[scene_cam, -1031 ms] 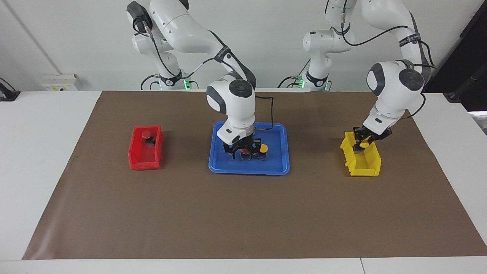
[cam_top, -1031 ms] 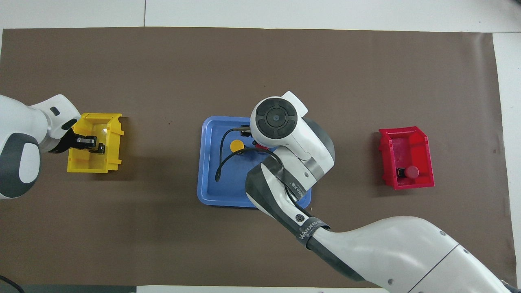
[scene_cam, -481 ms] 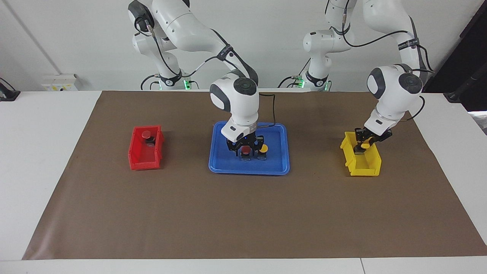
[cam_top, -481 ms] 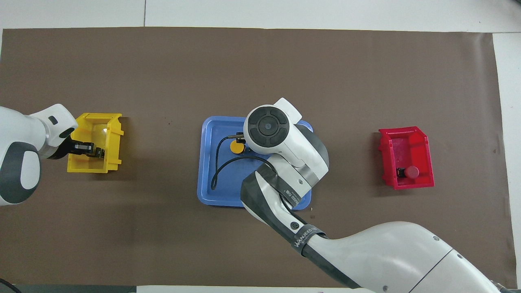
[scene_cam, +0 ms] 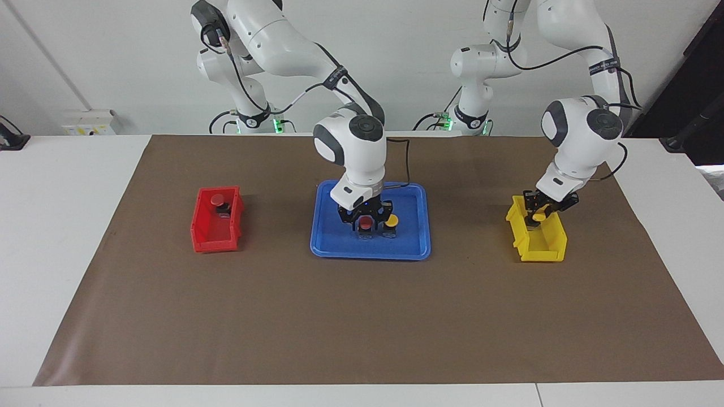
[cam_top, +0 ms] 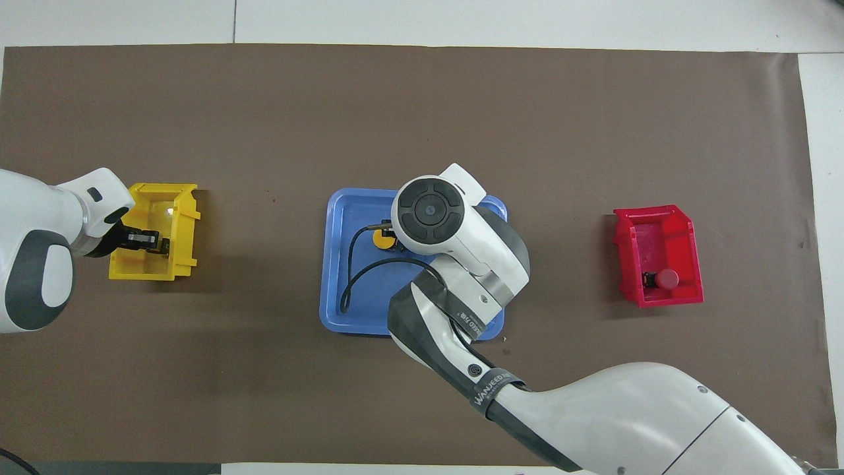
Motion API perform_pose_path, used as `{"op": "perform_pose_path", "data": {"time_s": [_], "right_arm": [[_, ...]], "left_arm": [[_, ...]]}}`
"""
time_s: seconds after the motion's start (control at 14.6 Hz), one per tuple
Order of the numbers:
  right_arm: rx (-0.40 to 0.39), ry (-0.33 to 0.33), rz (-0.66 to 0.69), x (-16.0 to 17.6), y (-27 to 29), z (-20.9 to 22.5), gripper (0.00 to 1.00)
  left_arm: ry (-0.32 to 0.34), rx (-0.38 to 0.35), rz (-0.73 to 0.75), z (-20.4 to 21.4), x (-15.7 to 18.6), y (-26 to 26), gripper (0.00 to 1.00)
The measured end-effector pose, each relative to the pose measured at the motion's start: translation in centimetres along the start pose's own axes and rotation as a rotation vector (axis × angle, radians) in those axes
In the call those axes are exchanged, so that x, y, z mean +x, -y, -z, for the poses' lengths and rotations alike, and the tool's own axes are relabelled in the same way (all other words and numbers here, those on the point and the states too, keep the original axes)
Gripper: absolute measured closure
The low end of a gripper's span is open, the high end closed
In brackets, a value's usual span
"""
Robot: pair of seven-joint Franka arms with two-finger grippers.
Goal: Sort red and yellow buttons by color
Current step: 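Grasp the remaining red button with the right gripper while the left gripper releases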
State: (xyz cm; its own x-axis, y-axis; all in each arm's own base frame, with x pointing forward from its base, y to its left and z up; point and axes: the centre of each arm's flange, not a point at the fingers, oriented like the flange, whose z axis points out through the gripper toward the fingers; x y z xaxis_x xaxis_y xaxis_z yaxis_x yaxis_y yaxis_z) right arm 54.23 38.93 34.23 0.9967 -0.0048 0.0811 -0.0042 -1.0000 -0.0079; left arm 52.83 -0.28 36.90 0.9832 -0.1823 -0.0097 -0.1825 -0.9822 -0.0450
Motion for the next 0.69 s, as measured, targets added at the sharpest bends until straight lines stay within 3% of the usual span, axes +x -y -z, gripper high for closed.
{"op": "perform_pose_path", "data": {"time_s": [0.21, 0.27, 0.41, 0.55, 0.69], "right_arm": [[-0.001, 0.000, 0.001, -0.1, 0.0, 0.1, 0.45], [-0.001, -0.001, 0.001, -0.1, 0.0, 0.1, 0.53], [-0.001, -0.001, 0.001, -0.1, 0.0, 0.1, 0.59], [0.002, -0.009, -0.004, 0.2, -0.2, 0.6, 0.59], [-0.008, -0.031, -0.022, 1.4, -2.0, 3.3, 0.59]], "left_arm": [[-0.001, 0.000, 0.004, -0.2, -0.1, 0.2, 0.59], [-0.001, 0.000, 0.005, -0.2, -0.1, 0.2, 0.59], [0.000, 0.000, 0.004, -0.3, -0.2, 0.2, 0.59], [-0.002, 0.000, 0.005, -0.1, -0.2, 0.2, 0.42], [0.008, 0.000, 0.006, 0.6, 0.0, 0.3, 0.39]]}}
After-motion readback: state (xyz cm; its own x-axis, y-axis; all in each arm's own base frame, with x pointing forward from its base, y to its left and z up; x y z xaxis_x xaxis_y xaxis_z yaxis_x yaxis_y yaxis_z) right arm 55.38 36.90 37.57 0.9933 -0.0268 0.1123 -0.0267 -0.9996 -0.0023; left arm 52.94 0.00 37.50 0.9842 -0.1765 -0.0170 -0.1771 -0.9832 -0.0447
